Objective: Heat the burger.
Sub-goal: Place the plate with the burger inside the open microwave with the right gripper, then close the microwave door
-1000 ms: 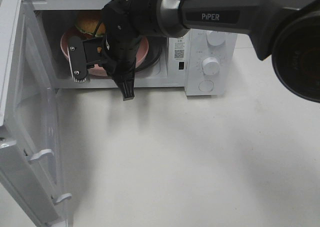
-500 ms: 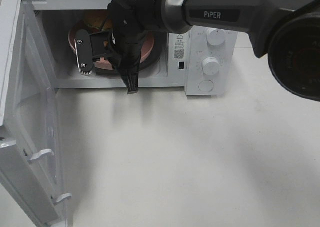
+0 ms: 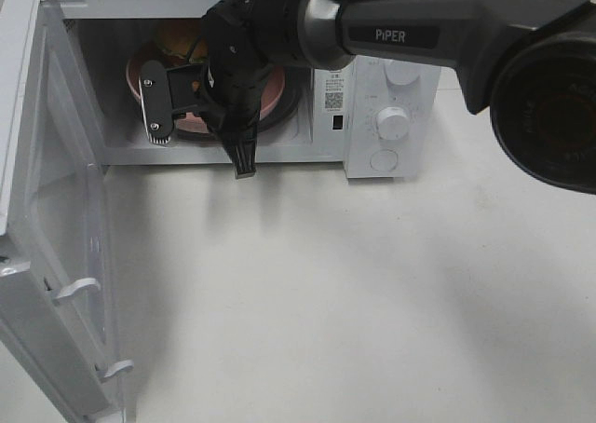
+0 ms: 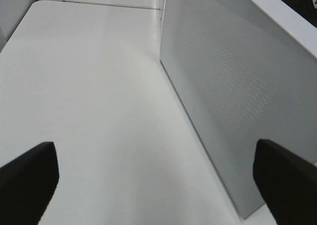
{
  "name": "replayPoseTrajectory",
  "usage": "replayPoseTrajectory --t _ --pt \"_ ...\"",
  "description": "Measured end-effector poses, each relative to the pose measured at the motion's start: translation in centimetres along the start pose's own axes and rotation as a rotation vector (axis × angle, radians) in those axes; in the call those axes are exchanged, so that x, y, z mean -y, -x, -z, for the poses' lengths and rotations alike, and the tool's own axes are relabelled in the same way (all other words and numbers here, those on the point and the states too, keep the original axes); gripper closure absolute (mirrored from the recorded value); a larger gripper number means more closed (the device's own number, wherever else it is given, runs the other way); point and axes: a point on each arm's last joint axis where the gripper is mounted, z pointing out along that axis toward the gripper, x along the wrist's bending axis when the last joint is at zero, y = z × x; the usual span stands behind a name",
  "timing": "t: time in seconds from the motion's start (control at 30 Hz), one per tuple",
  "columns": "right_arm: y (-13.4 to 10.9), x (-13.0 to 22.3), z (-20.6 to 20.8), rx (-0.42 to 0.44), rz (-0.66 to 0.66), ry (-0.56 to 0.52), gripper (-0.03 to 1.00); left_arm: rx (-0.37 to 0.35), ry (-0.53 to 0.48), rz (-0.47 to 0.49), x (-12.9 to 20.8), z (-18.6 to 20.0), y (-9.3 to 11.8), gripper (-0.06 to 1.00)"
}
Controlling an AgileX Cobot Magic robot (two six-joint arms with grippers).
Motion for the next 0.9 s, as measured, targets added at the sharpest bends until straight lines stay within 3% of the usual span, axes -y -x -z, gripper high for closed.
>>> replayPoseTrajectory --t 0.27,0.43,0.5,0.7,0.9 --pt "-0.2 -0.1 -0.7 0.004 0.004 0.004 0.83 0.000 0.000 0.000 0.0 0.0 0.0 -0.04" --pt "0.6 -0.4 -0.4 0.066 -0.026 0.038 0.72 0.000 0.000 0.000 0.0 0.0 0.0 -0.04" --pt "0.8 -0.5 -0.3 0.077 -0.036 0.041 0.62 0.000 0.000 0.000 0.0 0.0 0.0 -0.04" --pt "0.6 -0.3 -0.3 0.057 -0.040 0.025 0.51 0.000 0.000 0.000 0.0 0.0 0.0 -0.04" --pt "0.4 -0.2 -0.3 0.037 -0.042 0.011 0.46 0.000 0.000 0.000 0.0 0.0 0.0 -0.04"
